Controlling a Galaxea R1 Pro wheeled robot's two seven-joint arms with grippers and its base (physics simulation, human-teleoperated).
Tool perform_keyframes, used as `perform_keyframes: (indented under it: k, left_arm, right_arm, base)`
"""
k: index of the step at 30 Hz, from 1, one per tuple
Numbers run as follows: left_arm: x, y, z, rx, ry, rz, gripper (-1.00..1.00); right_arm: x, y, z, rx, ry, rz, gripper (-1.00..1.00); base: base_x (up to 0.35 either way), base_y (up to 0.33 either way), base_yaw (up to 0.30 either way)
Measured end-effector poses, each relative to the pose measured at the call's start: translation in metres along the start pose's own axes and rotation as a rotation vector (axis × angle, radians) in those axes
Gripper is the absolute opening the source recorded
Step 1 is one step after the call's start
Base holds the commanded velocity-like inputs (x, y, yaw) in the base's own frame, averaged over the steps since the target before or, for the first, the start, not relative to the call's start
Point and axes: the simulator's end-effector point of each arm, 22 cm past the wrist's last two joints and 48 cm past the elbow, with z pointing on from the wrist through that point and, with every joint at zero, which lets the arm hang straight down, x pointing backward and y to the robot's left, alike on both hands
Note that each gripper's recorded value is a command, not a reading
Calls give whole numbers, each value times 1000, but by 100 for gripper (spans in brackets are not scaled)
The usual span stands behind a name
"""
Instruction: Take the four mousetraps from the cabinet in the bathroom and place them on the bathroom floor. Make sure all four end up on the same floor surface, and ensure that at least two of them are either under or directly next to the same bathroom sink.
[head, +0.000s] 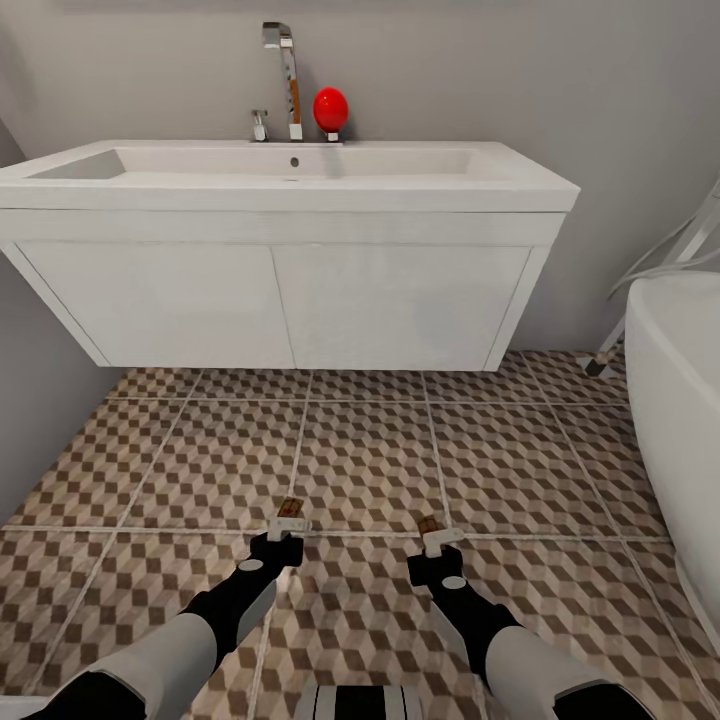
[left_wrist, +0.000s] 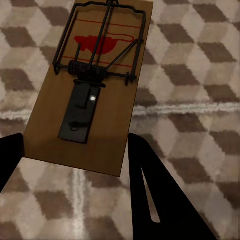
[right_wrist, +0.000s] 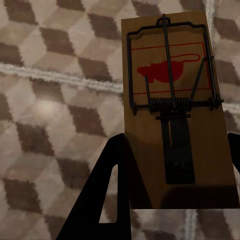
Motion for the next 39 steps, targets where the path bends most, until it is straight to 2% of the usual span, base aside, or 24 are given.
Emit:
perform_keyframes:
  k: [16, 24, 39]
  left_arm:
    - [39, 2, 17, -3, 67, -7, -100]
    - [39, 3, 17, -7, 66, -6, -100]
    - [75, 3, 30, -6, 125, -11, -100]
  right_arm:
    - [23, 2, 17, -6, 39, 5, -100]
    - [18, 0, 18, -3, 30, 3, -100]
    - [53, 5, 32, -13, 89, 5, -100]
  base:
    - [0, 0, 0]
    - [0, 0, 0]
    - [0, 0, 0]
